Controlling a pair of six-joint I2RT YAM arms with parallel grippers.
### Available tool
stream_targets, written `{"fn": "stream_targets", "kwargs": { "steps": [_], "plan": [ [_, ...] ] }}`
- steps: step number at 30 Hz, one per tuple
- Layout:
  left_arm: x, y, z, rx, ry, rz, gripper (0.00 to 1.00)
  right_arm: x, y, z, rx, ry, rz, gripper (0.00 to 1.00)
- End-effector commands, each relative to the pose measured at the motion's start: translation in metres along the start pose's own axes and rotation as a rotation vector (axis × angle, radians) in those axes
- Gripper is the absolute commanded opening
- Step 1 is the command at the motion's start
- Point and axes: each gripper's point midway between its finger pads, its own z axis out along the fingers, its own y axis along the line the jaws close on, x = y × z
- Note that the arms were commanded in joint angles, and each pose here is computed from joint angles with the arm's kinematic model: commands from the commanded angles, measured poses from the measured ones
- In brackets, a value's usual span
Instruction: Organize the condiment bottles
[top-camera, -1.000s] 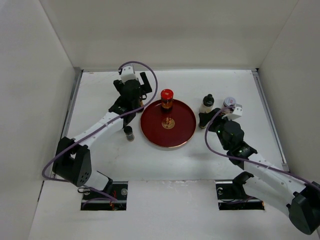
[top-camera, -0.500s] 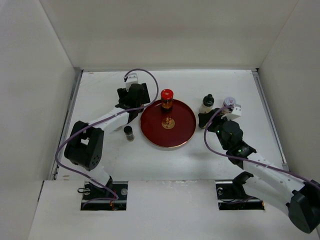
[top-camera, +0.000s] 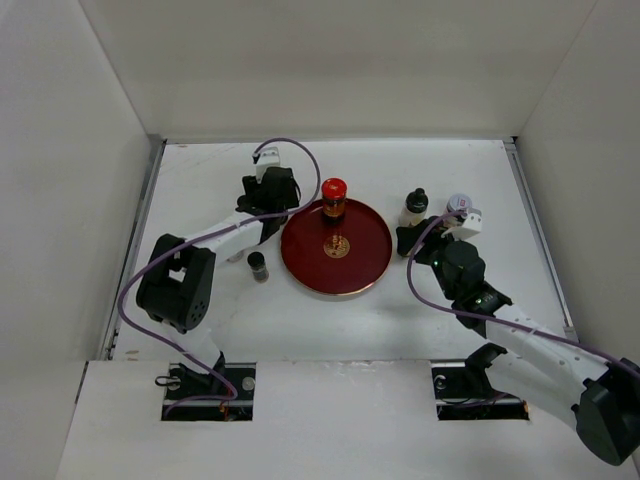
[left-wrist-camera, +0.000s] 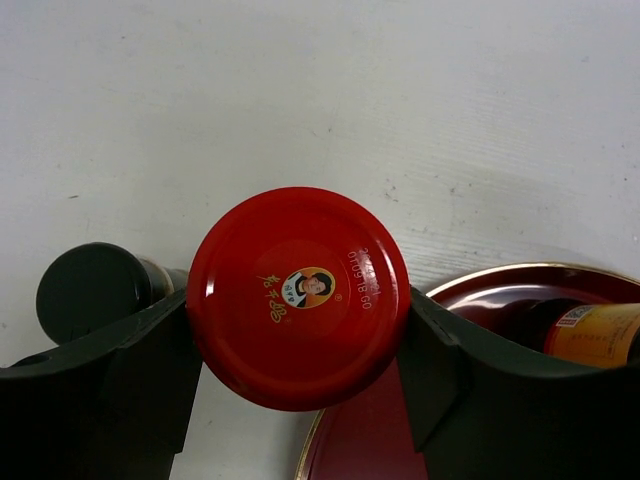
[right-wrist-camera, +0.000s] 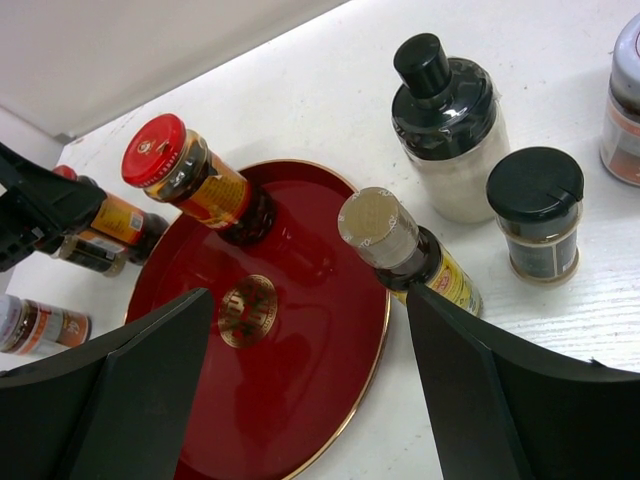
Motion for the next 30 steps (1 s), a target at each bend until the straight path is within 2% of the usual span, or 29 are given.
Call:
{"fn": "stream_targets", "kwargs": {
  "steps": [1,7,11,18,30],
  "plan": [
    [-0.071,-0.012,-0.03,0.043,-0.201,-0.073,0.43,-0.016,0.014,0.002,-0.038,-0.046,0.027,0.85],
    [-0.116,-0.016,-0.081,0.064,-0.337,-0.065,0.43,-0.016,0.017,0.002,-0.048,-0.045,0.026,0.85],
    [-0.119,-0.032,-0.101,0.132,-0.342,-0.065,0.42,-0.015,0.017,0.001,-0.049,-0.041,0.03,0.85],
    [-0.092,-0.073,-0.112,0.237,-0.29,-0.047,0.42,-0.016,0.018,0.001,-0.051,-0.046,0.03,0.85],
    [-0.051,-0.107,-0.085,0.277,-0.202,-0.02,0.42,-0.016,0.017,-0.001,-0.051,-0.044,0.03,0.85]
  ]
}}
